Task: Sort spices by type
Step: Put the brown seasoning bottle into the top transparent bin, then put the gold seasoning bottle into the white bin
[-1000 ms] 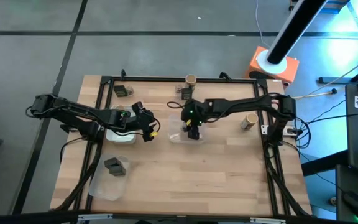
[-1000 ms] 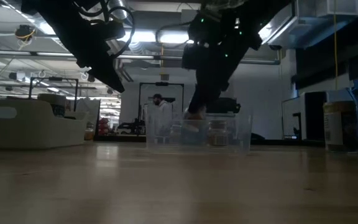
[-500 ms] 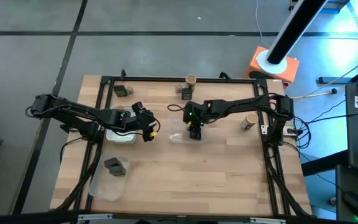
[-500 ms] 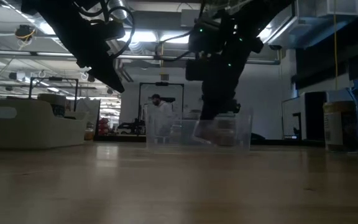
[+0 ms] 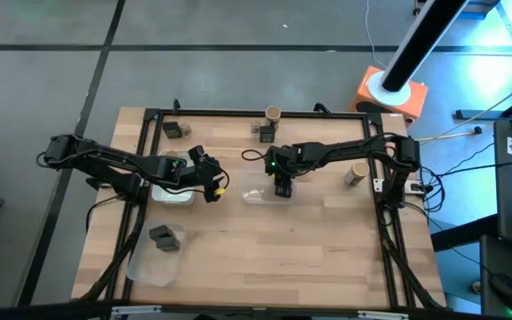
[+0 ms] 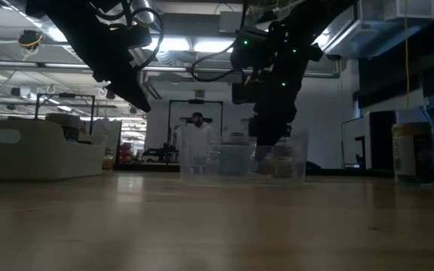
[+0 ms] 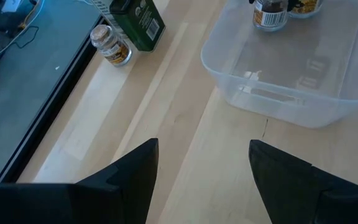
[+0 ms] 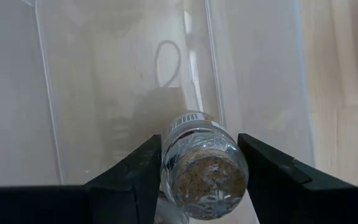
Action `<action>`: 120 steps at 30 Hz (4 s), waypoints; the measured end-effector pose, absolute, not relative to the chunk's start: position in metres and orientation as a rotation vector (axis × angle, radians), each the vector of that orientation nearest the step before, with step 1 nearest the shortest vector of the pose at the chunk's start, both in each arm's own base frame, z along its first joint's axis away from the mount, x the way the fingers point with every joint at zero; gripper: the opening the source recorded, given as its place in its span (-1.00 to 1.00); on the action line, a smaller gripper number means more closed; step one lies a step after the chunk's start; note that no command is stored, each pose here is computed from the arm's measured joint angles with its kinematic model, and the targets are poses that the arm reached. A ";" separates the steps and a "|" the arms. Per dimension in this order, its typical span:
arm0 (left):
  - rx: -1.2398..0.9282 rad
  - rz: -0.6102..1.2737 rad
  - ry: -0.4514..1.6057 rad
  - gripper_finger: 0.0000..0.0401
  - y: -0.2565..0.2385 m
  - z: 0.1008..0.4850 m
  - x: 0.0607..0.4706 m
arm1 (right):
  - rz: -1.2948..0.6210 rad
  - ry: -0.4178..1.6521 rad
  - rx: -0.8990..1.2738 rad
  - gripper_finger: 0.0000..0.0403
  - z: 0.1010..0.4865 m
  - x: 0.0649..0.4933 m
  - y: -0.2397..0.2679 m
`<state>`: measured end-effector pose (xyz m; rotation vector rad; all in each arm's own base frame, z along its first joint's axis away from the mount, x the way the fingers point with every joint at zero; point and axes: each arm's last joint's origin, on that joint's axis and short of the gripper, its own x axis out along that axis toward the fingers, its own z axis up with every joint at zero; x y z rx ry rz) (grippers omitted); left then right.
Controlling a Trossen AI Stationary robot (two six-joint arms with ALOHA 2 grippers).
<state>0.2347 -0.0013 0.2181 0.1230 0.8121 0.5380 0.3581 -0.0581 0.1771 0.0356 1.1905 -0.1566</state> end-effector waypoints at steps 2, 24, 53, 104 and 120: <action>0.122 0.539 0.812 0.17 -0.001 0.218 0.235 | -0.157 1.190 0.036 -0.04 0.177 0.358 -0.058; 0.122 0.539 0.813 0.17 -0.001 0.218 0.235 | -0.134 1.185 0.027 0.41 0.208 0.356 -0.057; 0.120 0.538 0.795 0.17 -0.001 0.219 0.236 | -0.532 1.139 0.124 0.40 0.297 0.199 -0.058; 0.156 0.518 0.778 0.17 -0.001 0.221 0.238 | -0.813 1.484 0.458 0.98 0.246 0.151 -0.057; 0.156 0.518 0.778 0.17 -0.001 0.221 0.238 | -0.769 1.501 0.497 0.97 0.212 0.148 -0.054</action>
